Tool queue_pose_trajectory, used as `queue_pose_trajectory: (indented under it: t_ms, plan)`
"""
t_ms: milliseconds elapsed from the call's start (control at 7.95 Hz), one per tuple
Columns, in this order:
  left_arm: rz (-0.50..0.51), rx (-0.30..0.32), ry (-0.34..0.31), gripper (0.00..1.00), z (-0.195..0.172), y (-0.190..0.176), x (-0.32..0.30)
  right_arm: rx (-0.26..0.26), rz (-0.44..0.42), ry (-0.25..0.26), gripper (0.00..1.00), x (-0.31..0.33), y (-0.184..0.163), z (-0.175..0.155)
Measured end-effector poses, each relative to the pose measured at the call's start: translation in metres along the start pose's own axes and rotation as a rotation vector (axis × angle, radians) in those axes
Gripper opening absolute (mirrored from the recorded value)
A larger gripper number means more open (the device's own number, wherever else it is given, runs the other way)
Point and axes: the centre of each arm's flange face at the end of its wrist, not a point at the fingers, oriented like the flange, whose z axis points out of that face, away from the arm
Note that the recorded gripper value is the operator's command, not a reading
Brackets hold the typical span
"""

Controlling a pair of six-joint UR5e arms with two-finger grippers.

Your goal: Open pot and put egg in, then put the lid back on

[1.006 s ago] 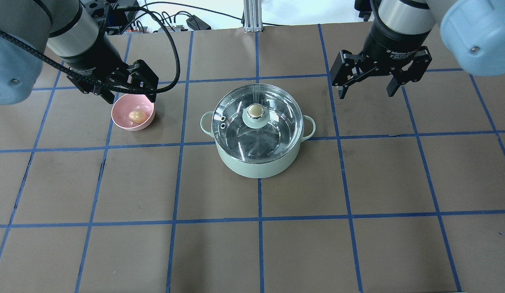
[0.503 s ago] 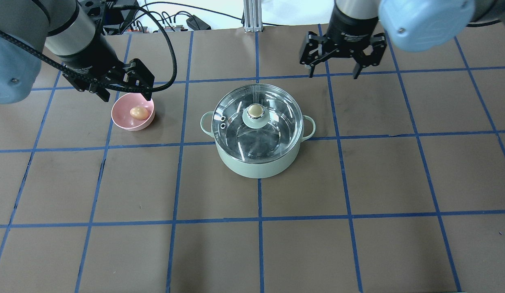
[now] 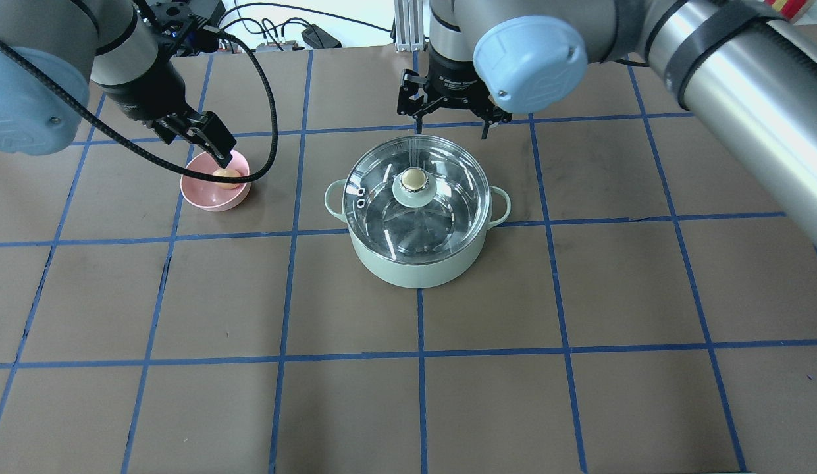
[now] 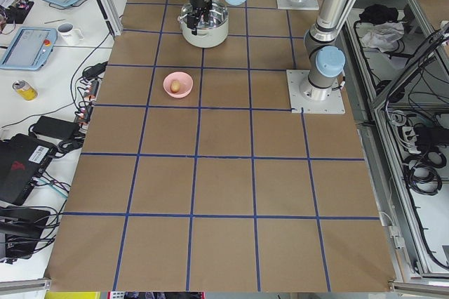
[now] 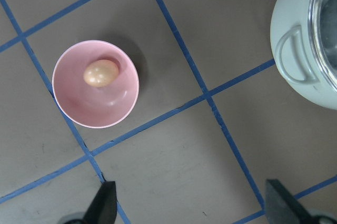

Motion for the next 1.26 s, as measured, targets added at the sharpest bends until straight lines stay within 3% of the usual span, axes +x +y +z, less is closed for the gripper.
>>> queue_pose_trajectory:
  t_ms: [126, 503, 755, 881, 1132, 1258]
  plan:
    - [0.056, -0.005, -0.003, 1.0, 0.006, -0.001, -0.007, -0.002, 0.001, 0.007, 1.0, -0.02, 0.005, 0.016]
    - [0.403, -0.035, 0.021, 1.0, 0.036, -0.012, -0.021, -0.033, -0.01, 0.032, 1.0, -0.038, 0.019, 0.048]
    - [0.582, -0.026, 0.005, 1.0, 0.052, -0.024, -0.031, -0.056, -0.017, 0.039, 1.0, -0.045, 0.029, 0.063]
    - [0.644, -0.037, -0.021, 1.0, 0.059, -0.028, -0.037, -0.055, -0.019, 0.038, 0.92, -0.051, 0.031, 0.07]
    - [0.696, -0.055, -0.042, 1.0, 0.074, -0.031, -0.058, -0.051, -0.026, 0.035, 0.47, -0.057, 0.033, 0.075]
    - [0.714, -0.06, -0.039, 1.0, 0.085, -0.03, -0.076, -0.049, -0.028, 0.034, 0.43, -0.058, 0.034, 0.075]
